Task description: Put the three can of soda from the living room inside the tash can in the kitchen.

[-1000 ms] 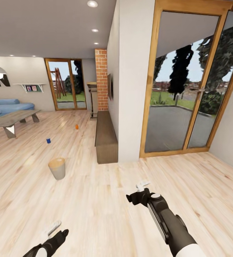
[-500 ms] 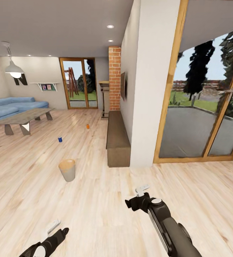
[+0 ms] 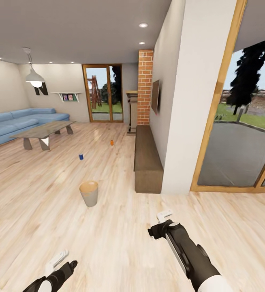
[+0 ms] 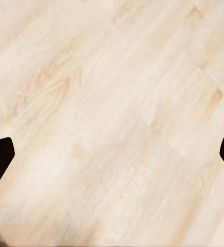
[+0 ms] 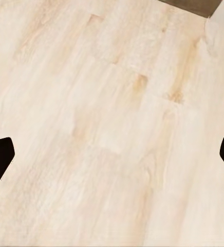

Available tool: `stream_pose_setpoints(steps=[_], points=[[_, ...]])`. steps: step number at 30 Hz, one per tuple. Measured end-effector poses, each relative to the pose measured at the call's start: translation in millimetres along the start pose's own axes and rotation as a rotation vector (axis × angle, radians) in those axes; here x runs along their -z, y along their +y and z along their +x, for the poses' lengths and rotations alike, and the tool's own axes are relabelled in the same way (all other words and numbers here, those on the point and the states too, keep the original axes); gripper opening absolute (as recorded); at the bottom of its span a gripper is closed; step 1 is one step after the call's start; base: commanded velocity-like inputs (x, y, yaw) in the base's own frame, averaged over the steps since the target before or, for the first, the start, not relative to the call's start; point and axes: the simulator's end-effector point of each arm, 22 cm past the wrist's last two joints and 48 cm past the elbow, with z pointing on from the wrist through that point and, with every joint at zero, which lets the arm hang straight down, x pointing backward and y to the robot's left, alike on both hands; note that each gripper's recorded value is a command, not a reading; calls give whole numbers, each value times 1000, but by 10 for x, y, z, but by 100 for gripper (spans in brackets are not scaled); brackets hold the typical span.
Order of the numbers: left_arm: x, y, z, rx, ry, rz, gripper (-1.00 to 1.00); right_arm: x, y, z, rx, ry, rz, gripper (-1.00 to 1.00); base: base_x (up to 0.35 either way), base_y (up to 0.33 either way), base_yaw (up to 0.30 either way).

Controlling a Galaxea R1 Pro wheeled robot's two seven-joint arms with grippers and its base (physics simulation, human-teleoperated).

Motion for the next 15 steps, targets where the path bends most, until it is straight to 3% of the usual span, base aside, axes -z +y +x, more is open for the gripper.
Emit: stream_pose_setpoints(steps=[10,15], points=[[-34,51,69,2,20,-4,100,11,2,-53,4,-21,7,100,315,165,13],[-38,63,77,3,23,-8,100,-7,3,1,-11,8,5,100,302,231,241]])
